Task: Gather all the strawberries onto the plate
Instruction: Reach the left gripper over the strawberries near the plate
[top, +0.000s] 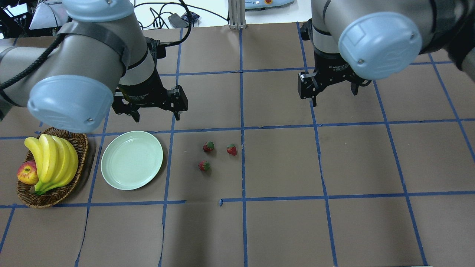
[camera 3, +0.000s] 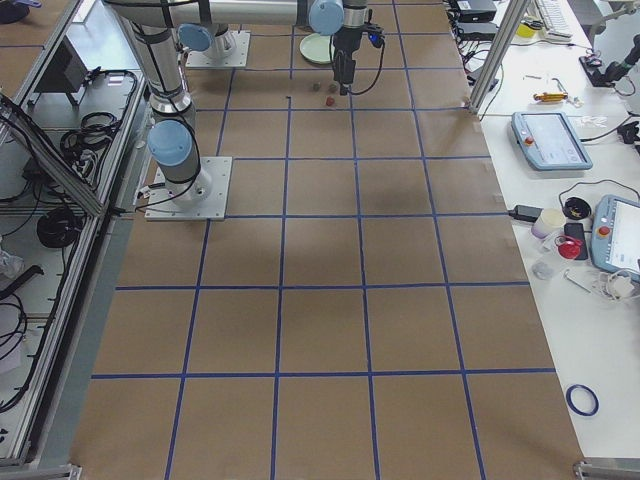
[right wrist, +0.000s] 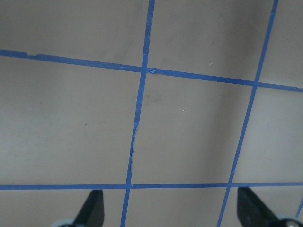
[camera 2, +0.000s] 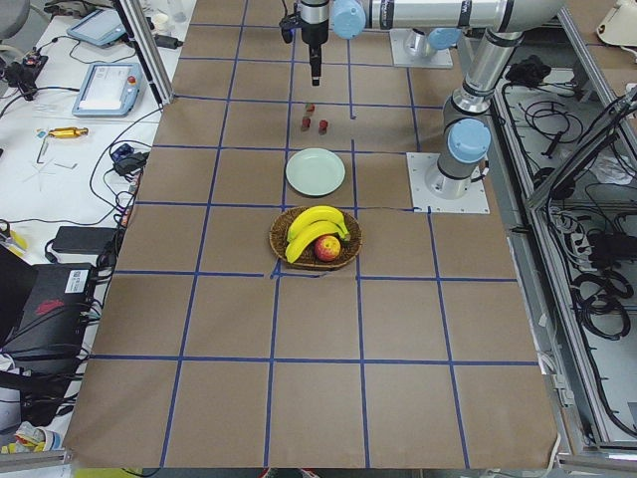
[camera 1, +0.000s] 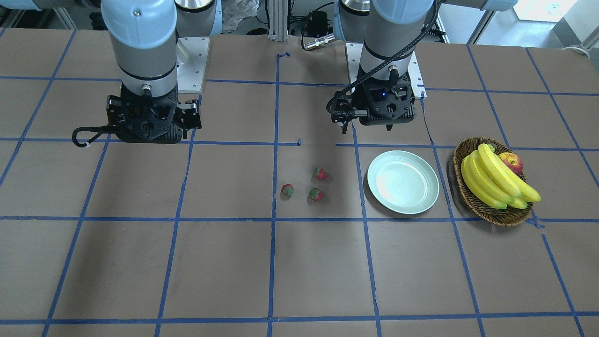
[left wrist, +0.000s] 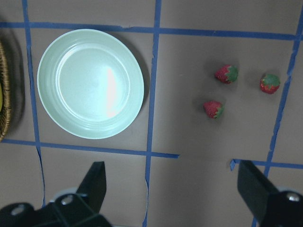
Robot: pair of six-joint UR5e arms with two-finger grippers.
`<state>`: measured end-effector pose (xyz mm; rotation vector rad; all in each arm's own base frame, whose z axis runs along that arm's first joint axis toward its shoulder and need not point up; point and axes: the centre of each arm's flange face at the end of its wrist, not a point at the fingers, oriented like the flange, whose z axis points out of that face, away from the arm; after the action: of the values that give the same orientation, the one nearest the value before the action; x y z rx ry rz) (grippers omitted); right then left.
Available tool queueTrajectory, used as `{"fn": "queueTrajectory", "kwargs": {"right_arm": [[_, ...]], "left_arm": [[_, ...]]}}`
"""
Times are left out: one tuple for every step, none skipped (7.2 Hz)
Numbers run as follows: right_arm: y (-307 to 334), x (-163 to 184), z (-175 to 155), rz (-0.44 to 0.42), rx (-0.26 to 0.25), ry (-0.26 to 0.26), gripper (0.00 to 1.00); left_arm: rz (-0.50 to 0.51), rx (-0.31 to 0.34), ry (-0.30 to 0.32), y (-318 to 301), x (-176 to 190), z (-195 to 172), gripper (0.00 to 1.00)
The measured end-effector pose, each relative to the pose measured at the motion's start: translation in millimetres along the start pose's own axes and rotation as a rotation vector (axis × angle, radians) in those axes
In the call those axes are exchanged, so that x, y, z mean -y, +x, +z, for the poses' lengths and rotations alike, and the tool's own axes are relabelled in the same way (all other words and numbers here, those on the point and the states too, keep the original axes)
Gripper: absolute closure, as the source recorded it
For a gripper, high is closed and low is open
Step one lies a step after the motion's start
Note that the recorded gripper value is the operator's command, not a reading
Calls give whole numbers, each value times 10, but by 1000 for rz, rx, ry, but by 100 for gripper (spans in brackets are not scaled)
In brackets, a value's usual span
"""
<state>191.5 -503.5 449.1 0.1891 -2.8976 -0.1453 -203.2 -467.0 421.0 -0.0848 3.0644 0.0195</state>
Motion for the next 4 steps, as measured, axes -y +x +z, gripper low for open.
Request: {"fn": "queueTrajectory", "kwargs": {"right_arm": [[45, -7, -160, 7, 20, 11, 0], [80, -11, -242, 15, 64, 19, 0], [152, -39, -318, 30, 133, 30, 0], [237, -87, -383, 42, 190, 40, 0]], "left_arm": [[3, -22, -1, 75, 92, 115, 0], [5, -64, -1, 162, 199, 240, 0], [9, -95, -8, 234, 302, 382, 0], [13, -104, -19, 278, 379, 516, 0]]}}
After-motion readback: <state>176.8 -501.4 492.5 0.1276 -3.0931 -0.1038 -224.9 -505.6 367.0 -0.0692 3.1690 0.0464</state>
